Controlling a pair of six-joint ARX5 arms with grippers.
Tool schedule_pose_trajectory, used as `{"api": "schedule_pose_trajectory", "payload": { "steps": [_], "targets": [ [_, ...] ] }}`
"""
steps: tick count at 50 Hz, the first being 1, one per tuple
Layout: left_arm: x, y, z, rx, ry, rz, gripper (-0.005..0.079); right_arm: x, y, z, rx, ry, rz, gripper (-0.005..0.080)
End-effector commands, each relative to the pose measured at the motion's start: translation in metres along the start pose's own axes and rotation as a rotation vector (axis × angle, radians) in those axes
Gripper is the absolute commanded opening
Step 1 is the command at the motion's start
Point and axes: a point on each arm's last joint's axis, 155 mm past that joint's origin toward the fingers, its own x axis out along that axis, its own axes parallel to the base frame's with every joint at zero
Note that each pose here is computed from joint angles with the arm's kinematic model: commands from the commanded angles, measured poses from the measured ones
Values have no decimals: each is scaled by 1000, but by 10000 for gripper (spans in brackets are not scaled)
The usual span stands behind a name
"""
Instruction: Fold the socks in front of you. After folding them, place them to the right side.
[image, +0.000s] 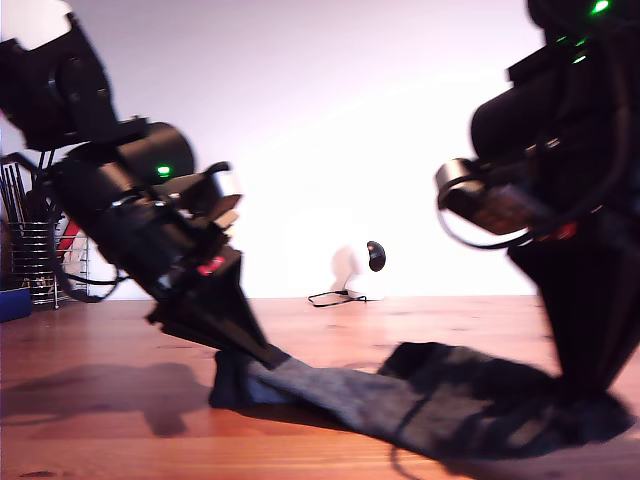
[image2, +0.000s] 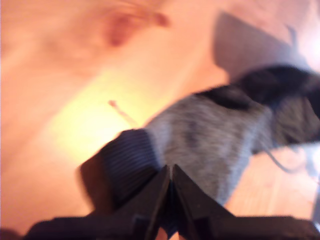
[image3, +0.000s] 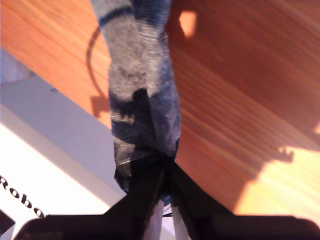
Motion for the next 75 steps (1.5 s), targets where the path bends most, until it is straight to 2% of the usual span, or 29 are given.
{"api": "schedule_pose_trajectory", "payload": {
  "steps": [1,13,17,23,30,50,60,75],
  "targets": [
    [7,-2,-3,17,22,4,-19,-3,0,-10,5,6,0,-13],
    [33,1,-28,26,120,45,-19,-19,0,-16,21,-26,-5,-13],
    [35,2,-33,26,136,45,-19,-21,-3,-19,31,-22,-16,-13],
    [35,13,-37,45,155,99,-19,-24,-9,-21,52,-24,-32,-13],
    [35,12,-40,41,166,101,-19,-29,-8,-19,64,-30,-30,-13],
    [45,-8,-39,81,166,60,-19,-81,26,32,-2,-205,51,-13],
    [51,-29,-32,51,135,-16,-19,-82,36,43,-18,-239,51,-13],
    [58,-46,-29,56,128,-47,-19,-77,47,61,-24,-276,56,-13]
  ]
}}
